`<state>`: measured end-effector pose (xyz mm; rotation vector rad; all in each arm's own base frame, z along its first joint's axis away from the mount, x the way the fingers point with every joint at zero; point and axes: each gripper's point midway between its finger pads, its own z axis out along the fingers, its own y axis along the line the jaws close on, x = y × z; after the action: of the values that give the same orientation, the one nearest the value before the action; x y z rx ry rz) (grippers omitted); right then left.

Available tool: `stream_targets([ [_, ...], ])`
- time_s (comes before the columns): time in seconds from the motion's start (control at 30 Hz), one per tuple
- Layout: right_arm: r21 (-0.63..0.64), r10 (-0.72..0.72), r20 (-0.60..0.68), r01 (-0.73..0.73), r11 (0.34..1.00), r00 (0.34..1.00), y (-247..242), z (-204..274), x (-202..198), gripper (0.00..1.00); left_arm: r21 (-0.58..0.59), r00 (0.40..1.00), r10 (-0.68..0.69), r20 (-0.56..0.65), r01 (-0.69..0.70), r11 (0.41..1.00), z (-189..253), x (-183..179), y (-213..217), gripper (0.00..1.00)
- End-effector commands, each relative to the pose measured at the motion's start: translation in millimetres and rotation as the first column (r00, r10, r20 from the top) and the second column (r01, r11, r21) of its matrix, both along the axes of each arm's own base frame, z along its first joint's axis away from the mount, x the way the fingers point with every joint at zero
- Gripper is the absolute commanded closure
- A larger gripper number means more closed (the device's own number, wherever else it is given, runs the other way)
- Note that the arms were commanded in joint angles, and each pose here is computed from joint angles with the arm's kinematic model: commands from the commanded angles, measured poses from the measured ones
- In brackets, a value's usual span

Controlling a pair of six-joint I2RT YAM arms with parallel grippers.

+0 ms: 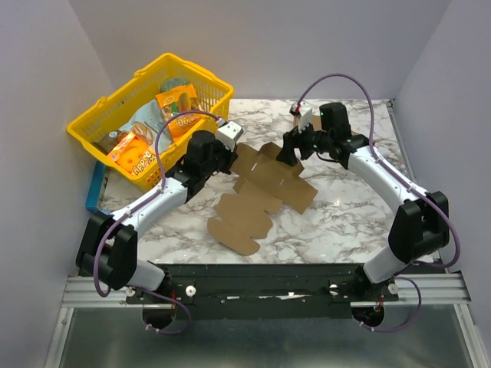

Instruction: Fold the paper box

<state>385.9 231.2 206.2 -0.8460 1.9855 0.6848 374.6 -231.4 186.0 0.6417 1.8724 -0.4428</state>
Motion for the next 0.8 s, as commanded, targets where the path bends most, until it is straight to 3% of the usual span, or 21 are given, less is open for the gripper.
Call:
stream_targets([
  [0.0,-0.047,0.001,-0.052,-0.003,0.999,0.999,-8,-27,-17,0.17,-0.036,0.997,-0.047,0.056,0.049,0.998,13,-6,-8,1.00],
  [0.17,-0.077,-0.040,0.005,0.041,0.996,0.999,-16,-33,-9,0.20,-0.050,0.995,-0.069,0.075,0.073,0.996,21,-14,-13,1.00],
  [0.27,-0.057,-0.030,0.032,0.031,0.998,0.999,-14,-28,-8,0.27,-0.050,0.994,-0.072,0.084,0.076,0.996,22,-17,-13,1.00],
  [0.3,-0.051,-0.025,0.035,0.027,0.998,0.999,-13,-27,-8,0.37,-0.047,0.994,-0.067,0.084,0.071,0.996,22,-17,-12,1.00],
  [0.47,-0.034,0.021,0.069,-0.019,0.999,0.997,1,-24,-21,0.62,-0.062,0.994,-0.069,0.084,0.075,0.995,22,-20,-13,1.00],
  [0.5,-0.036,0.031,0.074,-0.028,0.999,0.997,5,-24,-23,0.73,-0.066,0.994,-0.069,0.083,0.075,0.995,22,-19,-13,1.00],
  [0.63,-0.100,0.027,0.098,-0.017,0.995,0.995,14,-31,-29,0.94,-0.099,0.997,-0.067,0.040,0.071,0.993,17,-22,-17,1.00],
  [0.7,-0.151,0.008,0.128,0.012,0.988,0.992,12,-35,-29,0.99,-0.118,0.999,-0.034,0.011,0.035,0.992,20,-19,-16,0.82],
  [0.73,-0.199,-0.021,0.156,0.052,0.979,0.988,9,-37,-27,0.99,-0.102,1.000,-0.011,-0.028,0.008,0.995,14,-20,-12,0.58],
  [0.77,-0.224,-0.029,0.173,0.068,0.972,0.985,8,-38,-27,0.99,-0.096,0.999,0.015,-0.043,-0.019,0.995,13,-19,-9,0.51],
])
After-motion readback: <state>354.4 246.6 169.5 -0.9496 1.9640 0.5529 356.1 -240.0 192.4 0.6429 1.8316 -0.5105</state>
